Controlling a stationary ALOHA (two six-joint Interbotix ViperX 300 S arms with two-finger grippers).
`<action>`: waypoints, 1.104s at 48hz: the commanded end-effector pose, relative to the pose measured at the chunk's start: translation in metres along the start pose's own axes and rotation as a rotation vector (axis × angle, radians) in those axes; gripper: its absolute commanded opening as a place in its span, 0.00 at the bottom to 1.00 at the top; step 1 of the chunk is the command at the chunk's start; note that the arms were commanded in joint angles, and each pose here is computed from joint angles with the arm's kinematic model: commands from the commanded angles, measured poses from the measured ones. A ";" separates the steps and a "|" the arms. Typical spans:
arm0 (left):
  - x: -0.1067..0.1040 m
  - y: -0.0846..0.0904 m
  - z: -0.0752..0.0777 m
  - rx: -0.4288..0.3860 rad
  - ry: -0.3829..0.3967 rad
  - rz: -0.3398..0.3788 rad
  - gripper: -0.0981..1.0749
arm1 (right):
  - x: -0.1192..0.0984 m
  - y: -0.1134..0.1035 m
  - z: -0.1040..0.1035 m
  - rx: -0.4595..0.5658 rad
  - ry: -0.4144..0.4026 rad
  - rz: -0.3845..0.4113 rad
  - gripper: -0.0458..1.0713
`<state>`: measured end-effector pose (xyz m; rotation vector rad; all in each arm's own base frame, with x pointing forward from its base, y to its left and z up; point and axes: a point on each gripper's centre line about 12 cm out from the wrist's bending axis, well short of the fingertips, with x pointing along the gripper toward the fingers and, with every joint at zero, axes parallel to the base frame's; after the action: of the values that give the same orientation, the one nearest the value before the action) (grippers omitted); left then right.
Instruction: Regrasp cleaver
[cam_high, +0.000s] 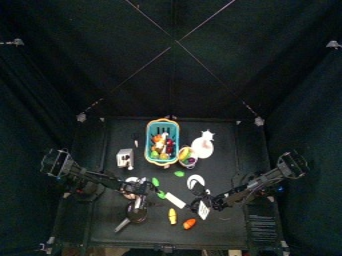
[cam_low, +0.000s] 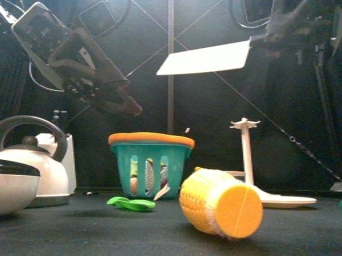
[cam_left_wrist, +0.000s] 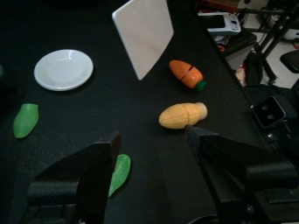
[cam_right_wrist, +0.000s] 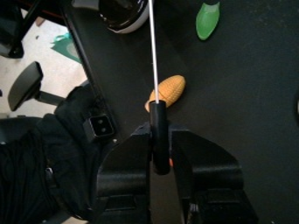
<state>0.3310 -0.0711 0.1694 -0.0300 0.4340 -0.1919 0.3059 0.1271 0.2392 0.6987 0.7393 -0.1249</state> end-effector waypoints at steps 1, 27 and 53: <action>-0.001 0.001 0.009 0.001 -0.031 0.003 0.89 | -0.018 0.016 0.014 -0.020 0.015 -0.023 0.40; -0.012 -0.011 0.011 0.010 -0.062 -0.032 0.89 | 0.018 -0.006 0.027 -0.470 0.144 -0.144 0.40; -0.004 -0.017 0.026 -0.022 -0.162 -0.047 0.88 | 0.040 -0.012 0.024 -0.652 0.099 -0.169 0.40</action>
<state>0.3276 -0.0863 0.1865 -0.0526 0.3134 -0.2379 0.3401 0.1084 0.2107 0.0172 0.9007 -0.0010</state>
